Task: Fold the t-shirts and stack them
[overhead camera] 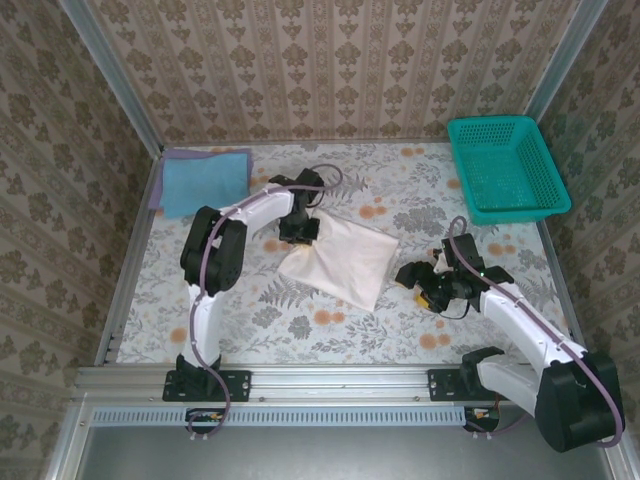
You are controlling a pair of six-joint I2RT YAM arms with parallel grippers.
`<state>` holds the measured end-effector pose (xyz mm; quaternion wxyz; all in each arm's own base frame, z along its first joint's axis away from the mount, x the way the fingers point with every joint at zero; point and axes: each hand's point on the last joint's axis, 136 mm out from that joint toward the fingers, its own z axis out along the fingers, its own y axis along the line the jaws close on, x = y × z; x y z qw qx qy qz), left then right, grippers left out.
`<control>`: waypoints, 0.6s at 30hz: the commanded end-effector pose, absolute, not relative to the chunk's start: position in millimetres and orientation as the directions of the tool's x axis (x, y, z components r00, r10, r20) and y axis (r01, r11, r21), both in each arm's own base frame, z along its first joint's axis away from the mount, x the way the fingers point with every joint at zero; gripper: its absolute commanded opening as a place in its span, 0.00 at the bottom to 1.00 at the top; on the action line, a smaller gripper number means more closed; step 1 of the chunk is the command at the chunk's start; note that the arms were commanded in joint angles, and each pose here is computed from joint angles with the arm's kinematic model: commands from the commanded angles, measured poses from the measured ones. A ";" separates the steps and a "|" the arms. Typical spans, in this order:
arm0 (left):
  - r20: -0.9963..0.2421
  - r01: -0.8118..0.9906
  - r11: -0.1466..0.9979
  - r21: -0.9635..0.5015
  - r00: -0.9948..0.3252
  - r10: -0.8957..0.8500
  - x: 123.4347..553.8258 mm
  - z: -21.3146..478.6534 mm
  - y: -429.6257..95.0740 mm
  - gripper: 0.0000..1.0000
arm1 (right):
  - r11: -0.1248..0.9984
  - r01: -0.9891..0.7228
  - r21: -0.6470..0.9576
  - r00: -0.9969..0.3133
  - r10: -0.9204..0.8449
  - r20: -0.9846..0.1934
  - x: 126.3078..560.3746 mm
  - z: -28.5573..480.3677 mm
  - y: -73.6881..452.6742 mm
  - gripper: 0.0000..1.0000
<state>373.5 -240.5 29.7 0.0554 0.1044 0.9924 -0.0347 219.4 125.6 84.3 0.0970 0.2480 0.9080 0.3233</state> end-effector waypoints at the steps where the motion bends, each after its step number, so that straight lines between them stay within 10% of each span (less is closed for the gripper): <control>1: -0.206 0.216 0.968 0.126 -0.949 0.238 419.9 44.6 -201.3 0.00 | 0.637 0.376 0.673 -0.853 0.522 -0.017 219.2 105.3 130.6 0.72; 18: -0.359 0.277 0.898 0.343 -0.845 0.397 525.0 153.8 -153.0 0.00 | 0.612 0.403 0.680 -0.839 0.544 0.008 219.1 132.7 131.4 0.70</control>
